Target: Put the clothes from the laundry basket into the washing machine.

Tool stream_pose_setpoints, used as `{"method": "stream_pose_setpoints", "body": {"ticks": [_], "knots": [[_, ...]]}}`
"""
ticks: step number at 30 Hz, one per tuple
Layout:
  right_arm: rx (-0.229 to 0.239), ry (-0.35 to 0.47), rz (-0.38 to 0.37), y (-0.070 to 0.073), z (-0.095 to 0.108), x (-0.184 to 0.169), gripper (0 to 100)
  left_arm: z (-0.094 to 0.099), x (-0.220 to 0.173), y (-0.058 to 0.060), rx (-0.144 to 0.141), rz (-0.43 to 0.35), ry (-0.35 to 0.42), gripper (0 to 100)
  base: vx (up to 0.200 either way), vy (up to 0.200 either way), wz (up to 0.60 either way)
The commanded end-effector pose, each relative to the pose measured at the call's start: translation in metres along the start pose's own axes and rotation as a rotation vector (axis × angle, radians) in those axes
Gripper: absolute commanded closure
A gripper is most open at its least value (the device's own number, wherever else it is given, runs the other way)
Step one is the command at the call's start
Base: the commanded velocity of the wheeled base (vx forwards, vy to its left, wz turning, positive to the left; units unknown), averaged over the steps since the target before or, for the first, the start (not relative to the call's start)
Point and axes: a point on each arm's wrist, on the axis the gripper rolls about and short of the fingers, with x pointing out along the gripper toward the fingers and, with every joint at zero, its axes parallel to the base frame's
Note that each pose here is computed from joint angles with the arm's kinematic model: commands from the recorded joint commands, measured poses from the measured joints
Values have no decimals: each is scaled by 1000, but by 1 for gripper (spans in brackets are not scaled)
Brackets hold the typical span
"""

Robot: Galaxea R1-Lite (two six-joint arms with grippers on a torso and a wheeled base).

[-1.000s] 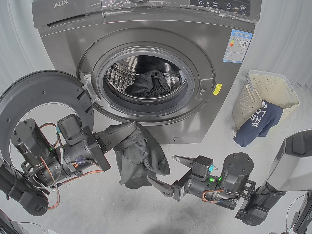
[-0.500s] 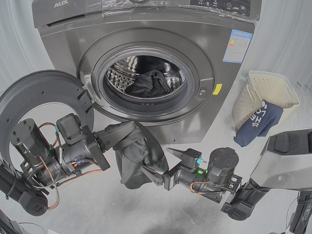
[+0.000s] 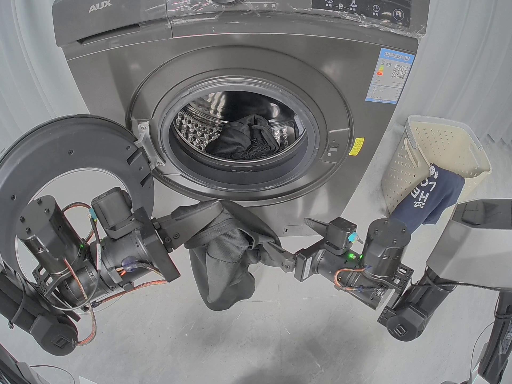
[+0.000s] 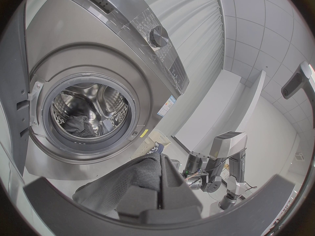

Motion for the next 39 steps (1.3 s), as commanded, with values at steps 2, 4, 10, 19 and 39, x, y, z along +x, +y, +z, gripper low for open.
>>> {"method": "stream_pose_setpoints", "body": {"ticks": [2,4,10,19,39], "knots": [[1,-23,-22,-7,14,-13,0,0,0,-2,-1,-8,0,100,0,0,0],[3,-28,-25,-8,14,-10,0,-1,-1,-3,-2,-8,3,100,0,0,0],[3,-30,-13,-4,6,4,0,0,-3,-4,-4,-12,2,100,0,0,0],[-2,43,7,3,-22,14,0,1,-1,-4,-1,-11,-2,100,0,0,0],[-9,8,-60,-25,-29,37,0,1,-3,-4,-21,-11,-4,100,0,0,0]]}}
